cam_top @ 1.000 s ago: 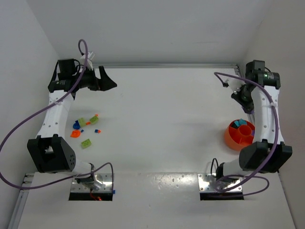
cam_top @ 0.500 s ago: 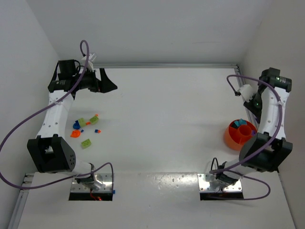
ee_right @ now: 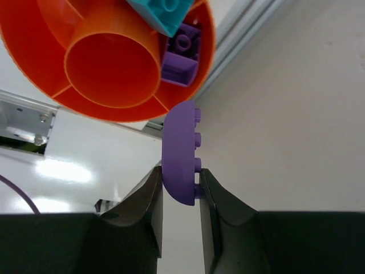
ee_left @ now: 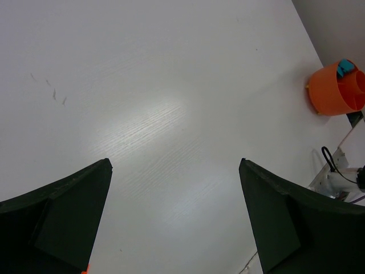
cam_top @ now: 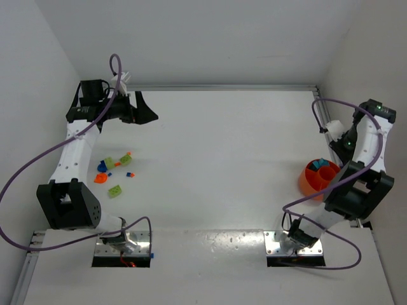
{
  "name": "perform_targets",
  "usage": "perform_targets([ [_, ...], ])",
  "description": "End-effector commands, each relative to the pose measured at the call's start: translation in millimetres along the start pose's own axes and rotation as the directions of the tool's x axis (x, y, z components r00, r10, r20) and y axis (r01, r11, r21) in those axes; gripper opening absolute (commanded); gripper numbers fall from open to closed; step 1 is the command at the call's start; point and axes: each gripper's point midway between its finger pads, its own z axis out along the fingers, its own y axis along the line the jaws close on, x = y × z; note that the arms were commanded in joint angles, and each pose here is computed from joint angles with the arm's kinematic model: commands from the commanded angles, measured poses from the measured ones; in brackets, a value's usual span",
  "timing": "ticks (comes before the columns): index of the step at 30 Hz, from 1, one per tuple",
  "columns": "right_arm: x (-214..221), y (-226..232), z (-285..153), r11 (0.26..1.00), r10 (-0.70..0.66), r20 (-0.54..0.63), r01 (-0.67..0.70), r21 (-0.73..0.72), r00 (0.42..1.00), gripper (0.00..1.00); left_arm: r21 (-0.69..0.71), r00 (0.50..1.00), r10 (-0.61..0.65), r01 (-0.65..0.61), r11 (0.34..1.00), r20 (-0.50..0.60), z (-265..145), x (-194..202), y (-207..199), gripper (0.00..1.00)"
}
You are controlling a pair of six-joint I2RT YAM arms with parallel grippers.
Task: Sort the legos into containers by color
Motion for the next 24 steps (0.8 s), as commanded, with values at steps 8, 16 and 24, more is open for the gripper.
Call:
perform_targets([
  [8, -5, 7, 27, 0.996, -0.01, 0.015, 0.011, -0.088, 1.0, 0.04, 0.007, 1.0, 0.025, -0.025, 1.0, 0.004, 4, -4, -4, 1.0],
  [16, -12, -3, 40, 0.996, -0.01, 0.015, 0.011, -0.089, 1.0, 0.05, -0.002, 1.0, 0.025, -0.025, 1.0, 0.004, 3, -2, -4, 1.0],
  [24, -26, -15, 48, 0.997, -0.008, 0.039, 0.011, -0.08, 0.999, 0.11, -0.021, 1.0, 0.018, -0.018, 1.0, -0.002, 3, 3, -1, 1.0],
])
